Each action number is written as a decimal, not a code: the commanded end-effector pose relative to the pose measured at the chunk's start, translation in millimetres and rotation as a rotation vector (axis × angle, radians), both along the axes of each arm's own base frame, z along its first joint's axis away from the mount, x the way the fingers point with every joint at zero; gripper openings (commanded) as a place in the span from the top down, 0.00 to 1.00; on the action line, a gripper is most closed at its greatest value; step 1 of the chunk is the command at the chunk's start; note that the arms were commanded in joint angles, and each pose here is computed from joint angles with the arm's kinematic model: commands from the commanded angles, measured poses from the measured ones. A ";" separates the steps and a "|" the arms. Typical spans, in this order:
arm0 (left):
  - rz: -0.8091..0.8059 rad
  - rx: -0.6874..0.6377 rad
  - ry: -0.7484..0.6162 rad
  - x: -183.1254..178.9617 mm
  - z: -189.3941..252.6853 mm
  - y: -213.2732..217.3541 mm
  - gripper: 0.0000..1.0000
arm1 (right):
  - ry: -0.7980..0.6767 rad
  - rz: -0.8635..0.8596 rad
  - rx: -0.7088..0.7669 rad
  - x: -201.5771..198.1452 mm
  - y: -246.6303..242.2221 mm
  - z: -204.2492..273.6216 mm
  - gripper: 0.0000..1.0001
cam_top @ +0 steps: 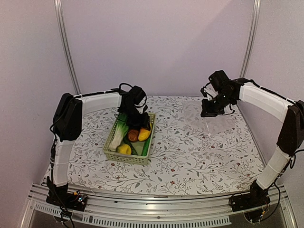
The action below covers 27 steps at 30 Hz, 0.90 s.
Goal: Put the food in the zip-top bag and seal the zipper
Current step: Pick up the fake fruit from the bin.
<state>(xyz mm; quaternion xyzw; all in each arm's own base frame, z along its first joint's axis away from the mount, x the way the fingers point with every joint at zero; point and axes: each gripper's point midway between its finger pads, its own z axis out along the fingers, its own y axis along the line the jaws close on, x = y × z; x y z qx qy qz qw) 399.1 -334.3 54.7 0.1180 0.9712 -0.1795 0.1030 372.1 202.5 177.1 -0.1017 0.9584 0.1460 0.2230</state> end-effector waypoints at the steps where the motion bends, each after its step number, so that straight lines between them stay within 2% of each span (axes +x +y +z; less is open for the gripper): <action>1: 0.001 -0.006 -0.003 0.2 8.4 -2.3 0.51 | 0.023 0.003 0.006 -1.8 3.7 -2.3 1.00; 5: 0.017 0.009 -0.068 3.8 35.6 5.9 0.60 | 0.020 -0.002 0.010 -1.9 3.9 1.4 1.00; 10: 0.045 0.016 -0.143 5.4 69.8 17.2 0.62 | 0.016 -0.002 0.016 -2.9 5.2 5.4 1.00; 14: 0.075 -0.033 -0.215 8.3 109.4 17.1 0.62 | 0.011 0.003 0.026 -3.1 9.0 10.7 1.00; 16: 0.057 -0.102 -0.263 8.6 132.8 6.1 0.62 | 0.009 0.007 0.035 -2.9 12.4 12.7 1.00; 22: -0.073 -0.425 -0.428 -3.8 210.0 -55.0 0.64 | 0.021 0.012 0.081 -1.6 23.1 16.2 1.00; 27: -0.074 -0.618 -0.621 -16.3 255.6 -83.6 0.65 | 0.032 0.007 0.174 -0.7 37.1 27.8 1.00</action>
